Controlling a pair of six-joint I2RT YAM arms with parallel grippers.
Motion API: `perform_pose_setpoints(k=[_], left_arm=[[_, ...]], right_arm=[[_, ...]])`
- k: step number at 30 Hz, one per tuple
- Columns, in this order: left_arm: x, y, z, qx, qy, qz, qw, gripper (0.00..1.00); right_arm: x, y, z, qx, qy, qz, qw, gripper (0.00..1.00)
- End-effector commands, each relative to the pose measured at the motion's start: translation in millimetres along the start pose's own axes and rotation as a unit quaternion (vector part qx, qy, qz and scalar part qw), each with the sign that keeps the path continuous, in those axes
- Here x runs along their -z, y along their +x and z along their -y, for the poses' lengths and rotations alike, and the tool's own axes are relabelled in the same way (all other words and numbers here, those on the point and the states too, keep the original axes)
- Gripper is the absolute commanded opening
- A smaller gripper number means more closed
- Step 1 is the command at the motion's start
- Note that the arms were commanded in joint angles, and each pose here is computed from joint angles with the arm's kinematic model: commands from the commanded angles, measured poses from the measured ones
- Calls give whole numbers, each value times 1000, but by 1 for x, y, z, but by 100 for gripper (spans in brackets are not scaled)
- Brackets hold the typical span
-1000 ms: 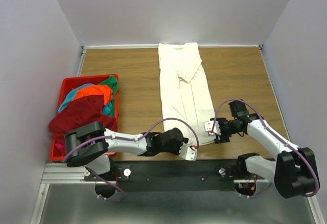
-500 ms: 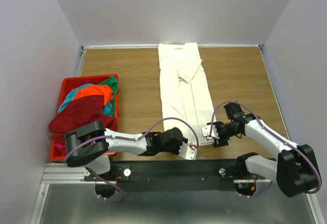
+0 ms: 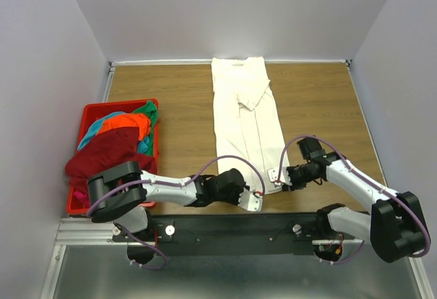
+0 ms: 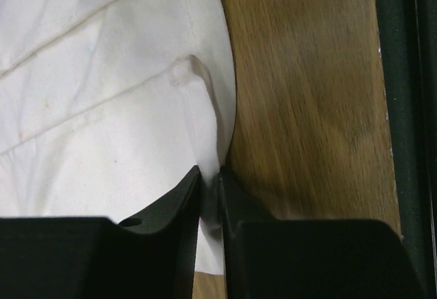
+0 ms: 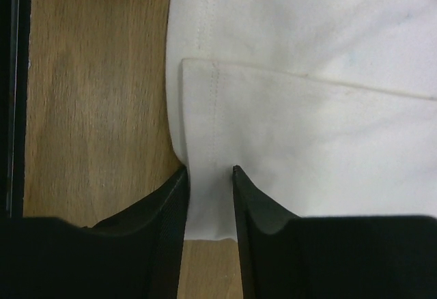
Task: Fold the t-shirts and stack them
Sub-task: Fold the tshirt
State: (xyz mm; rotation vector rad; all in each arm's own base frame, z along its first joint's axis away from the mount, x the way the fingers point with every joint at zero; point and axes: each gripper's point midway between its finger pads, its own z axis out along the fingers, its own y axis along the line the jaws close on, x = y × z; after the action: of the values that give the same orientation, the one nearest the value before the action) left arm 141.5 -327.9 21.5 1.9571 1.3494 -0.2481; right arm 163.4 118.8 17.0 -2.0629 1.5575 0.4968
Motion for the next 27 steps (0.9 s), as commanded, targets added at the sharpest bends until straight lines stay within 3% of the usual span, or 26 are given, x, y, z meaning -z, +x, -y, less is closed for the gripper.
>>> perform_pose_setpoints(k=[1,5,6,7,14,19,27], left_arm=[[-1,20,12,10,25,-32,999,22],[-2,20,9,20,26,-21,999,6],[-2,19,8,22,26,-16,999,5],[-1,18,5,23,21,-14,999,0],[14,13,-27,34,-24,4,999,0],[35,12,-75,36,-87,19,995,0],[53,29,-186,32,-177,19,984,0]], right_arm=[[-4,18,-7,-6,-6,-41,999,35],[-2,16,-4,-12,-1,-39,999,12],[-2,15,-3,-15,3,-37,999,0],[-1,12,1,-26,10,-31,999,0],[18,-19,39,-101,62,11,993,0],[40,-38,86,-152,111,24,982,0],[55,-41,166,-216,180,12,960,0]])
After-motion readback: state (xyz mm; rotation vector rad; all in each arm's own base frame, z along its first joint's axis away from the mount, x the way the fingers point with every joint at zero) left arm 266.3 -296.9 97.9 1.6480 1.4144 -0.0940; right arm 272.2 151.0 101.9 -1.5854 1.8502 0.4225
